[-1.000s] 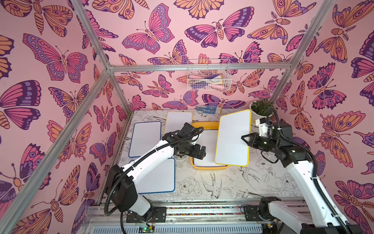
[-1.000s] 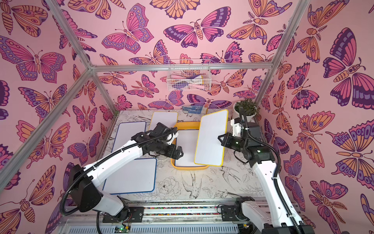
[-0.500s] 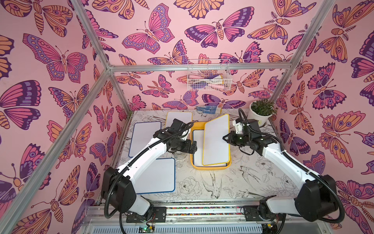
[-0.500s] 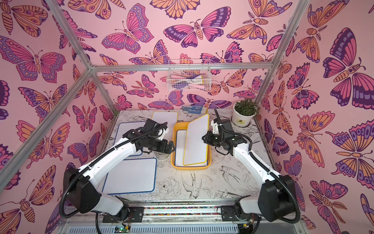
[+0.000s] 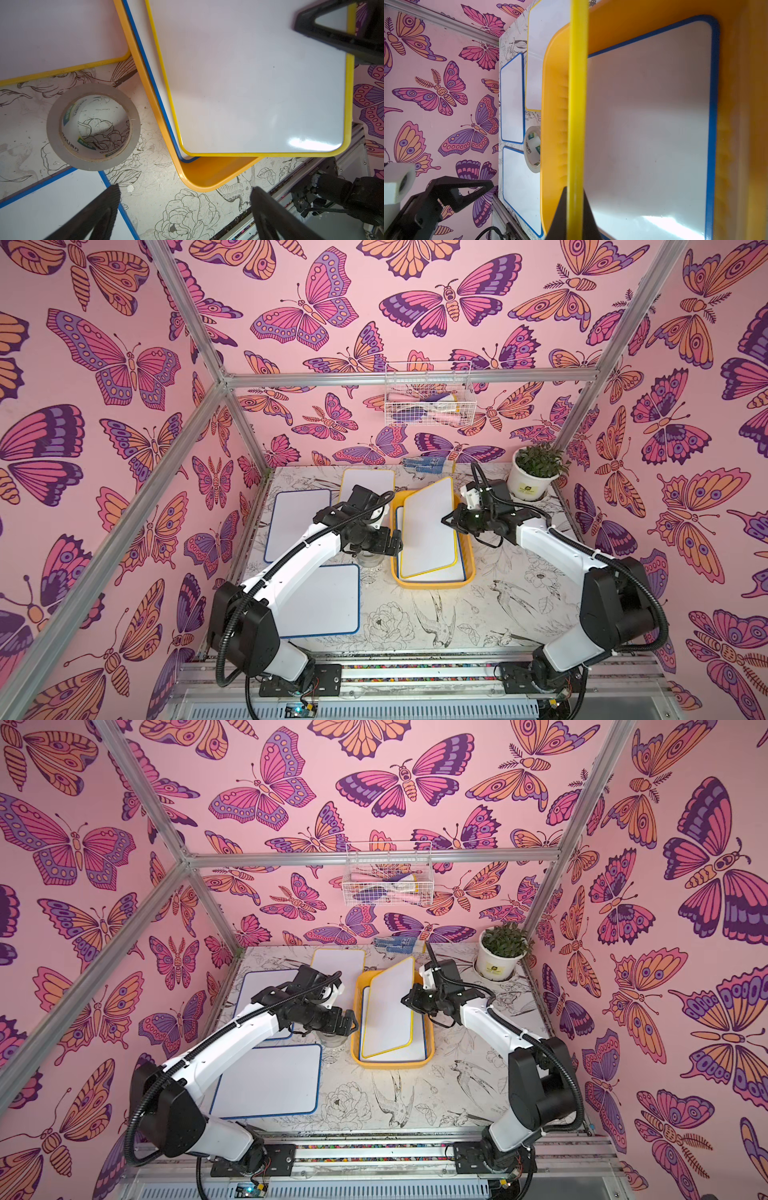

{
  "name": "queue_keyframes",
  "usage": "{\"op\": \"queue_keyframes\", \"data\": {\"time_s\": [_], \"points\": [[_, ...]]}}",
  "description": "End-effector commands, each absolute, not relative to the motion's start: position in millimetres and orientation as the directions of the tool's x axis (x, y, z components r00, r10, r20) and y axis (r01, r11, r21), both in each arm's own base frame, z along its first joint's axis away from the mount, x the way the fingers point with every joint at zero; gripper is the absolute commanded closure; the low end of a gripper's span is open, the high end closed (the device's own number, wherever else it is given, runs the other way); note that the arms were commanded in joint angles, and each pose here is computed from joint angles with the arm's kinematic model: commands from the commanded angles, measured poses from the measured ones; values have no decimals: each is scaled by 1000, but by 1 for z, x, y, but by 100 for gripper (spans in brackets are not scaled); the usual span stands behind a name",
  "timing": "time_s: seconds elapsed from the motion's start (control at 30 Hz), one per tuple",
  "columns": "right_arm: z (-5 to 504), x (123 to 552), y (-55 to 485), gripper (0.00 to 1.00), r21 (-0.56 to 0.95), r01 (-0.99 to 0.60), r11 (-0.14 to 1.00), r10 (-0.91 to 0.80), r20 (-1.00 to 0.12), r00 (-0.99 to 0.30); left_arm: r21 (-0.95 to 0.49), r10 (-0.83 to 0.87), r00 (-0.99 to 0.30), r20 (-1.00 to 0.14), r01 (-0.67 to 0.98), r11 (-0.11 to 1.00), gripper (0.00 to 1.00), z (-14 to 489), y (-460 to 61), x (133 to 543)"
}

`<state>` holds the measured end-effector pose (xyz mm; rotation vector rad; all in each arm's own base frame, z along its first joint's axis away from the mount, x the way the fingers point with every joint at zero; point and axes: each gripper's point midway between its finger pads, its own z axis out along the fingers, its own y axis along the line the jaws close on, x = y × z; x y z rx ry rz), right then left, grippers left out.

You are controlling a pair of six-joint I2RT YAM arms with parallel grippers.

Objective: Put the whiteboard into the storage box
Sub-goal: Place the whiteboard in the storage box.

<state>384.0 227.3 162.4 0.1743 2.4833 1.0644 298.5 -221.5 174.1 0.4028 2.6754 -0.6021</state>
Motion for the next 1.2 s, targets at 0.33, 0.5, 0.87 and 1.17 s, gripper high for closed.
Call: {"op": "queue_keyframes", "data": {"time_s": [0.33,0.5,0.87,1.17], "points": [[144,397,236,85,703,-87,705,221,-335,-916,-378,177,-904,-388,332,864,0,170,-219,295],[134,399,228,72,700,-62,712,238,-324,-916,-378,175,-906,-385,328,866,0,169,-219,295],[116,401,213,38,659,-31,752,262,-342,-902,-381,173,-910,-376,322,867,0,166,-219,296],[119,396,185,0,551,-11,834,277,-437,-855,-375,166,-922,-350,301,877,0,157,-218,297]]}}
